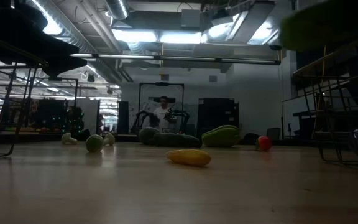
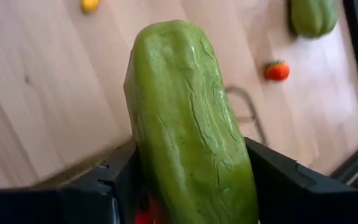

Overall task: Sort produce into baskets
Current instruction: Put the bottom green chayote into the right wire basket

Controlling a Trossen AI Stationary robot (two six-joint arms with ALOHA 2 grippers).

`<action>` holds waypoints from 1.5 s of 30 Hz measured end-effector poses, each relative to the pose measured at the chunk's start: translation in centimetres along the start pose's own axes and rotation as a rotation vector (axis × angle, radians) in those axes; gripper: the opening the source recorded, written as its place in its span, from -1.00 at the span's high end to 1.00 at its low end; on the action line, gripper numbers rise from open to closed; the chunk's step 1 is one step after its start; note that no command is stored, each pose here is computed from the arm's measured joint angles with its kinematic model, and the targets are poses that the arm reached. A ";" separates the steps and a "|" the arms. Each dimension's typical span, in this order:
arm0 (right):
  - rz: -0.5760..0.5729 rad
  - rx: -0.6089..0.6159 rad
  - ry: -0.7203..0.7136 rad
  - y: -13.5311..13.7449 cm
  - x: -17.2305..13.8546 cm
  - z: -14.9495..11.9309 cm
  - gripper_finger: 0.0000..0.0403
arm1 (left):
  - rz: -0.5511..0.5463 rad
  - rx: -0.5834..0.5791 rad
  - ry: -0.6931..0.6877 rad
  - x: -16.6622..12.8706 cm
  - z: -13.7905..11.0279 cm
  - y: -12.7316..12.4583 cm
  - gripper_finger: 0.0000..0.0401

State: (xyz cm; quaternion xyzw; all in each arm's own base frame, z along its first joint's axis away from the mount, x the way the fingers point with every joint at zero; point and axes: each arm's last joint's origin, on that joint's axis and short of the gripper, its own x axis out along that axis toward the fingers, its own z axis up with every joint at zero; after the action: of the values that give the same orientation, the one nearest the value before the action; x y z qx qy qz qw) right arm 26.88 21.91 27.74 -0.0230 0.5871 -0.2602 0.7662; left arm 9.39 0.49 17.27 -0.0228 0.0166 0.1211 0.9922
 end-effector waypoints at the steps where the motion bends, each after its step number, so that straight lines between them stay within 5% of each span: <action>1: -0.005 0.005 0.006 0.2 0.1 -0.5 -0.14 | 0.000 0.000 0.000 0.0 0.0 0.0 -0.53; 15: -0.013 0.064 -0.040 2.1 -0.8 -5.7 -0.14 | 0.000 0.000 0.000 0.0 0.0 0.0 -0.53; 45: 0.058 -0.022 -0.040 2.2 -2.9 -8.6 -0.14 | 0.000 0.000 0.000 0.0 0.0 0.0 -0.53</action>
State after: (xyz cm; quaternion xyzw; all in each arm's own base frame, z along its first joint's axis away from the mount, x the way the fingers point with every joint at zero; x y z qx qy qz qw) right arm 19.32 27.33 26.87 -0.0195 0.5751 -0.2311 0.7846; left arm 9.39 0.49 17.26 -0.0228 0.0167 0.1211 0.9922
